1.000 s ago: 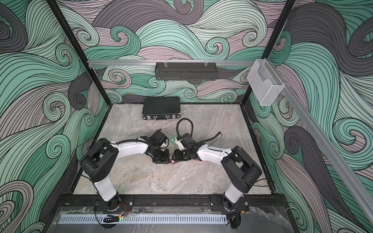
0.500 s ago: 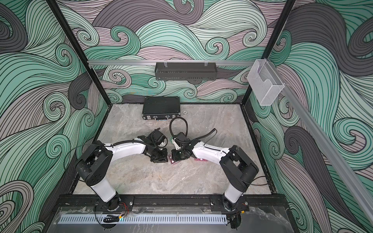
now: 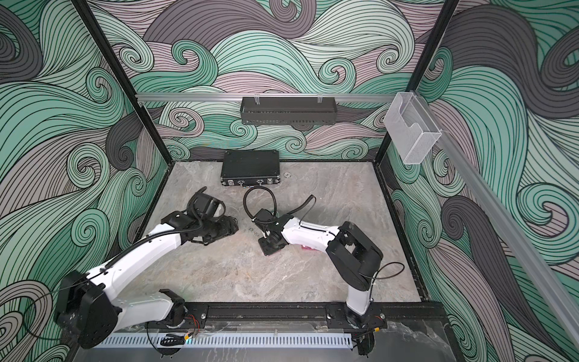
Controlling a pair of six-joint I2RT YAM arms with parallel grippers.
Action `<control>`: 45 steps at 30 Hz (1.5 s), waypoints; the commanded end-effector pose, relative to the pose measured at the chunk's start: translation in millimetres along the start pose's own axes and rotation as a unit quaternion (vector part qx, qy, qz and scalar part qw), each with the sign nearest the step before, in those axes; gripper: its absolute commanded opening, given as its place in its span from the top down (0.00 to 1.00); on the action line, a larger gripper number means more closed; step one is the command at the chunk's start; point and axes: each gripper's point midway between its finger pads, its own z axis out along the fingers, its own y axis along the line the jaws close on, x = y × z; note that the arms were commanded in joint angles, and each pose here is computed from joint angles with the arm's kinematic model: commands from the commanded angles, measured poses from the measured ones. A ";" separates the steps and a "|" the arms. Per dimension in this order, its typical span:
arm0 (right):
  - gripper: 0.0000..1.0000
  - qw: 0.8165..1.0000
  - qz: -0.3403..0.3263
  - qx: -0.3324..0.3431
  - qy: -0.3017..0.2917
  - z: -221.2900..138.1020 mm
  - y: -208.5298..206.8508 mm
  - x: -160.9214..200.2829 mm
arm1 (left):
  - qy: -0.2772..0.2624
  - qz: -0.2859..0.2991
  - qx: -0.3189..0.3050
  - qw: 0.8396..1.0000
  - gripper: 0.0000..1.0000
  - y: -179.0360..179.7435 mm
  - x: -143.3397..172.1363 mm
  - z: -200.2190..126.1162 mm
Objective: Close pillboxes
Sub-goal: Close the lid on the pillbox, then adjust the pillbox at the center of the board.
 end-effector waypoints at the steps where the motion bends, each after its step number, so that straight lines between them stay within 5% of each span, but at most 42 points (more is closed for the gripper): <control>1: 0.72 0.999 -0.018 0.030 0.010 -1.0 -6.4 0.3 | -0.027 -0.008 -0.041 0.999 0.29 24.6 -1.6 -11.4; 33: 0.74 0.986 -0.044 0.094 0.131 67.7 -17.3 67.2 | -0.050 -0.020 -0.027 0.998 0.26 29.2 0.3 -23.2; 45: 0.67 0.998 -0.036 0.037 0.019 12.2 13.1 -7.3 | -0.067 -0.021 -0.031 0.997 0.26 29.9 -8.3 -32.3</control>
